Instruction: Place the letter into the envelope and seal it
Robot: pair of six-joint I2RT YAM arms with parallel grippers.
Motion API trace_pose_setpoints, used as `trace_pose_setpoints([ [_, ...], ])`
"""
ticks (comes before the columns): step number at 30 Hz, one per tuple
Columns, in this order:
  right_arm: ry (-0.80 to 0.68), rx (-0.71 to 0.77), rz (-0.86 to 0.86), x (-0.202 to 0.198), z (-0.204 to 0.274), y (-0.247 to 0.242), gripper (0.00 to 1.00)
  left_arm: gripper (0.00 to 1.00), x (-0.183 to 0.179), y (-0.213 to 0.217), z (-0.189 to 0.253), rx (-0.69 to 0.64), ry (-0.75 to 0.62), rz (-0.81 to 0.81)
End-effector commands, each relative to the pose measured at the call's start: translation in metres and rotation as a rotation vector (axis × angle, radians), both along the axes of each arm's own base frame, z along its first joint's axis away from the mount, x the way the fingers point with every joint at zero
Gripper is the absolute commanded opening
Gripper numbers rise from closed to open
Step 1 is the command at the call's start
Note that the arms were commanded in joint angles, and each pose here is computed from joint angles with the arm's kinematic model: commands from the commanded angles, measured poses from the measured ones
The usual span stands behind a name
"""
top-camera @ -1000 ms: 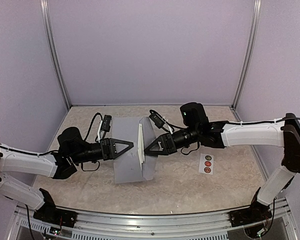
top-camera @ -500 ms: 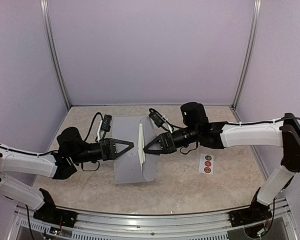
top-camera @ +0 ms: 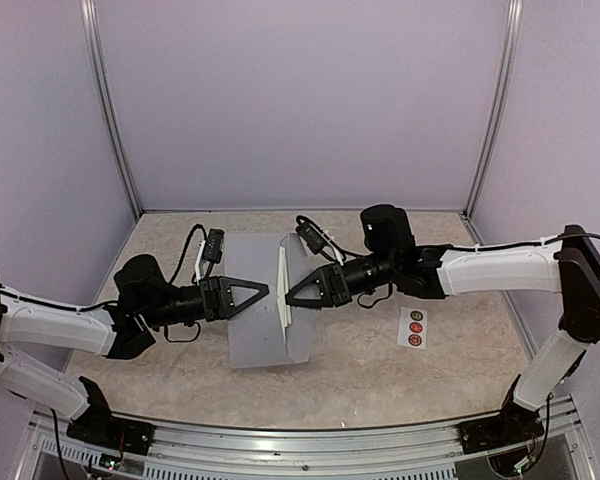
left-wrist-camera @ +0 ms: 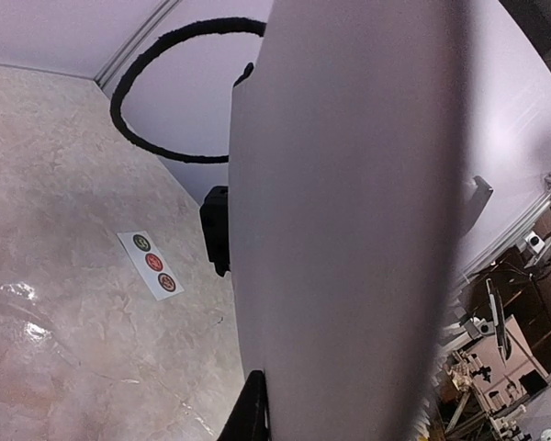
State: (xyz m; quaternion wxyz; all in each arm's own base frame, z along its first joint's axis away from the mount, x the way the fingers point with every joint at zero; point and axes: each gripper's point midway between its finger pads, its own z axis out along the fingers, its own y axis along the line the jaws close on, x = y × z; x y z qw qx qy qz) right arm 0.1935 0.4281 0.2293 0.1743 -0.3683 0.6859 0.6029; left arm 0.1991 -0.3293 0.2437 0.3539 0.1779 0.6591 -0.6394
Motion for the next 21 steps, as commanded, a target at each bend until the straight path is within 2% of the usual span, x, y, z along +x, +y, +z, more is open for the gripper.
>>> trace_pose_setpoints([
  [1, -0.020, 0.031, 0.027, -0.004, 0.005, 0.011, 0.00, 0.10, -0.009, -0.005, 0.007, -0.029, -0.025, -0.040],
  [6, -0.025, 0.044, 0.030, -0.005, 0.008, 0.014, 0.00, 0.11, -0.008, -0.007, 0.006, -0.030, -0.022, -0.046],
  [9, -0.033, 0.042, 0.027, -0.005, 0.010, 0.014, 0.00, 0.00, -0.007, -0.007, 0.003, -0.024, -0.020, -0.038],
  [13, -0.070, -0.009, -0.067, 0.007, 0.010, 0.001, 0.00, 0.00, 0.003, 0.002, -0.005, -0.001, -0.001, 0.021],
  [15, -0.084, -0.032, -0.145, 0.018, 0.011, -0.013, 0.16, 0.00, 0.009, 0.007, -0.012, 0.024, 0.021, 0.059],
  [19, -0.117, -0.127, -0.377, 0.054, 0.005, -0.058, 0.61, 0.00, 0.026, 0.010, -0.041, 0.145, 0.086, 0.151],
  [21, -0.122, -0.243, -0.542, 0.078, -0.013, -0.090, 0.76, 0.00, 0.032, 0.011, -0.054, 0.184, 0.124, 0.177],
])
